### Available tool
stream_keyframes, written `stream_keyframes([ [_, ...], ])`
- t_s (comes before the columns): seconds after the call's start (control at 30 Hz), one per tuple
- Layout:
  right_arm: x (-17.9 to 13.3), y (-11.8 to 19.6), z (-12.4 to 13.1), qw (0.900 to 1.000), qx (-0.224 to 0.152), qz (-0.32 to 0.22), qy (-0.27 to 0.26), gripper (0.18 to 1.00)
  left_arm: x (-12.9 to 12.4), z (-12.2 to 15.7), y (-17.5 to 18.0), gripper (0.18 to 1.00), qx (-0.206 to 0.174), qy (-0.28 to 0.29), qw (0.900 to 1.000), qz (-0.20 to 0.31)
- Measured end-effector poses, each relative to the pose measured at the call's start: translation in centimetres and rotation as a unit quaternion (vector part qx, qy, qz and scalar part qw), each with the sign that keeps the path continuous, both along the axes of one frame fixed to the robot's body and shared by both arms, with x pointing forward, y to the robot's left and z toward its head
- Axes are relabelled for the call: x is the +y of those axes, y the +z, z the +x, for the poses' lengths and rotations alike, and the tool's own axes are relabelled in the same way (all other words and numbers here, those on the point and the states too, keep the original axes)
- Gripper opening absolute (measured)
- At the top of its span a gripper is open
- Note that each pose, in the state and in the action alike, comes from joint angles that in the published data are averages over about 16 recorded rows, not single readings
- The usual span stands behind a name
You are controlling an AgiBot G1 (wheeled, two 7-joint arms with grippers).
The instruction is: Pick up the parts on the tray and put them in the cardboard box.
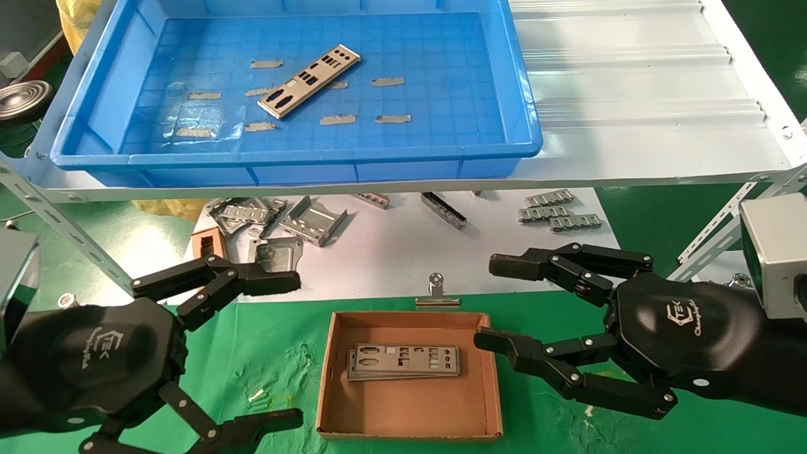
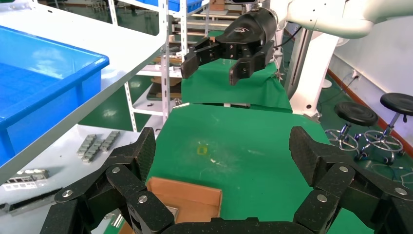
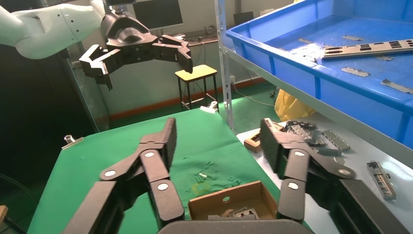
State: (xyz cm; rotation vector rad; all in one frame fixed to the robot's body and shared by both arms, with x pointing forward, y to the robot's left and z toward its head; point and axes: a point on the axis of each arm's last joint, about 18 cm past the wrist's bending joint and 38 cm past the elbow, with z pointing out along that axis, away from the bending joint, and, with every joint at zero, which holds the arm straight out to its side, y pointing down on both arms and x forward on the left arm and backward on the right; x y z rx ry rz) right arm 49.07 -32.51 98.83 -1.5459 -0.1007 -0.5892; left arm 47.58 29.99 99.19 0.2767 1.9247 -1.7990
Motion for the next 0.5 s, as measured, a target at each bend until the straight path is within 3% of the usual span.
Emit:
stream_keyframes([
  [0.5,0.00,0.00,0.00,1.000,0.000,0.000,0.000,0.401,0.10,0.24,0.62,1.001,-0.008,0.008,0.9999,0.000],
])
